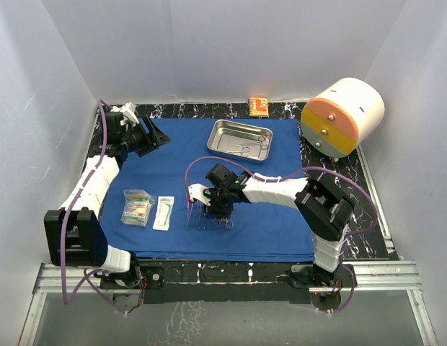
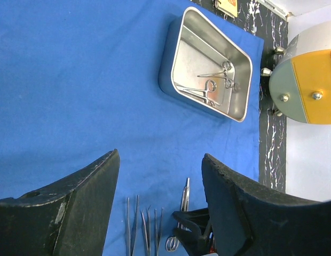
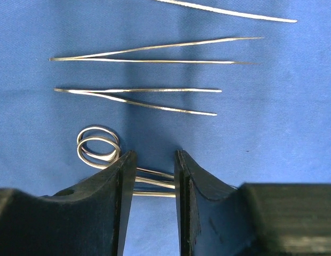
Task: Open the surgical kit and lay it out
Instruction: Adjust the medical item in the surgical kit.
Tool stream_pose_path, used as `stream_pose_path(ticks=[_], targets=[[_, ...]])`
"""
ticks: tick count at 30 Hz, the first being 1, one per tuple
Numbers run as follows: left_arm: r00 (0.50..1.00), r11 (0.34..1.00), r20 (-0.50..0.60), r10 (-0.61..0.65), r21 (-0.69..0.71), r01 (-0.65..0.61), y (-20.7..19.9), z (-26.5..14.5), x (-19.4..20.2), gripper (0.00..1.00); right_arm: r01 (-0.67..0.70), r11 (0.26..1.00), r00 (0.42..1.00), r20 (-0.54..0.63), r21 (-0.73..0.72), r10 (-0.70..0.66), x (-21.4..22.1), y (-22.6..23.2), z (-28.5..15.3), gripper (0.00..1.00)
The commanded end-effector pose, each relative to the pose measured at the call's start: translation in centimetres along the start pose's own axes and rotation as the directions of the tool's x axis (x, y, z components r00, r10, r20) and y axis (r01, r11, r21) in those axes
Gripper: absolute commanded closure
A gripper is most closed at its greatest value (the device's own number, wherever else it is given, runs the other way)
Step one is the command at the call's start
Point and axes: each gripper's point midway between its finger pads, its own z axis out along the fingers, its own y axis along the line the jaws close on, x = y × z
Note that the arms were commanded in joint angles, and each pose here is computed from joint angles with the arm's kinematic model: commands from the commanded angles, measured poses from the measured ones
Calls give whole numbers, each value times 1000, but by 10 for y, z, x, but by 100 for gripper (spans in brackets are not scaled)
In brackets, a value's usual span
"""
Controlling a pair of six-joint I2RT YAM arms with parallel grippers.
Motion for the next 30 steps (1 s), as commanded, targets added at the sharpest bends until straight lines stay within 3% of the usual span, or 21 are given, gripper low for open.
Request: stream_pose_path(ticks=[1, 15, 26, 30], targets=[[999, 999, 34, 9, 37, -10, -11, -13, -6, 38, 23, 999, 999, -27, -38, -24, 1, 7, -3, 67], [999, 999, 33, 0, 34, -1, -8, -13, -5, 38, 25, 999, 1000, -4, -37, -25, -10, 4, -10, 66], [999, 999, 32, -2, 33, 1, -7, -13, -4, 38, -85, 996, 973, 218, 39, 74, -65, -29, -45, 60], [1000, 999, 29, -4, 33, 3, -7, -13, -3, 38, -130, 990, 960, 256, 56, 111, -61, -45, -62, 60]])
